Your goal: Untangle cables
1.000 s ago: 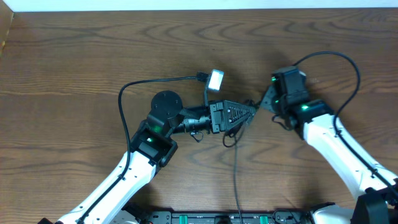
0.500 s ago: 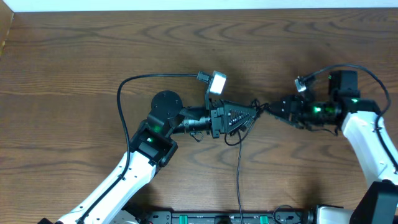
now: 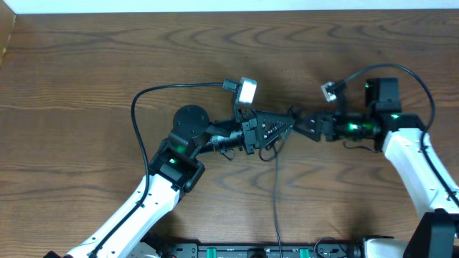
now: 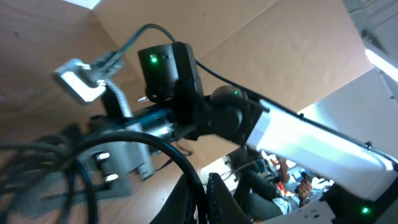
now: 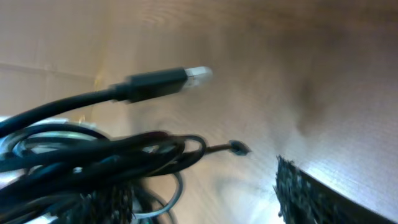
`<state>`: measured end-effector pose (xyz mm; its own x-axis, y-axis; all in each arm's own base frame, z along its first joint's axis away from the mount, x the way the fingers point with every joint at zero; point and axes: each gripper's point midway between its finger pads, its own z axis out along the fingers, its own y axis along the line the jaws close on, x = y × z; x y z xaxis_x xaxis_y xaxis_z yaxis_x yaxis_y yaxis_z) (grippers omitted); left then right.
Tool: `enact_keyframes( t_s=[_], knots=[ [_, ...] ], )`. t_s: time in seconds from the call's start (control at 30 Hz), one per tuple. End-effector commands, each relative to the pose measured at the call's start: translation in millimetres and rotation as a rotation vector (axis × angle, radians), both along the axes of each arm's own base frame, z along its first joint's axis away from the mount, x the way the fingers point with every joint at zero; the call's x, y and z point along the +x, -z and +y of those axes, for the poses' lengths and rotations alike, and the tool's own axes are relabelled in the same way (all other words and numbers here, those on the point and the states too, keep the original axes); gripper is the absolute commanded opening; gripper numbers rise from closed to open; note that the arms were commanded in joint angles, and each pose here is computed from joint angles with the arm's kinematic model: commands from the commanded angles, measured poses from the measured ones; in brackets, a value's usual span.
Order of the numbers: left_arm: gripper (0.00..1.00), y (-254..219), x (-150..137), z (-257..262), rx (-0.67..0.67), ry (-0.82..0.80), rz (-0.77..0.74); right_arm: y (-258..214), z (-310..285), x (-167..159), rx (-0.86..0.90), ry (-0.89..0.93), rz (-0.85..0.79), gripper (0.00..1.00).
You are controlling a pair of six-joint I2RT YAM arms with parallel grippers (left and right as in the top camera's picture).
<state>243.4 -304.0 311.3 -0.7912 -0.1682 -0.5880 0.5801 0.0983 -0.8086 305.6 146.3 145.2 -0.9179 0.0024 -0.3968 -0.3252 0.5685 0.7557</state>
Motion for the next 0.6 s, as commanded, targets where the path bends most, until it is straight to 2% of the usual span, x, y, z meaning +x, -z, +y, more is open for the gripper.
enact_keyframes(
  t_s=[0.0, 0.1, 0.27, 0.37, 0.47, 0.57],
  knots=[
    [0.08, -19.1, -2.0, 2.1, -0.062, -0.002, 0.024, 11.7, 13.2, 22.7, -0.119, 0.147, 0.037, 0.7],
    [0.08, -30.4, -3.4, 3.0, -0.107, 0.005, 0.042, 15.9, 20.3, 42.8, -0.204, 0.287, 0.012, 0.67],
    [0.08, -35.3, -4.2, 3.4, -0.131, 0.011, 0.072, 4.3, 40.1, 65.6, -0.222, 0.415, -0.083, 0.66],
    [0.08, -41.2, -1.0, 7.1, -0.148, -0.003, 0.045, 3.1, 20.8, 82.0, -0.244, 0.593, -0.075, 0.67],
    [0.08, -58.2, 18.6, 27.9, -0.194, -0.084, -0.035, 3.7, -3.6, 91.9, -0.243, 0.695, -0.05, 0.72],
    [0.07, -73.0, 54.3, 63.2, -0.212, -0.23, -0.079, 4.8, -23.8, 96.7, -0.237, 0.73, -0.03, 0.73]
  ],
)
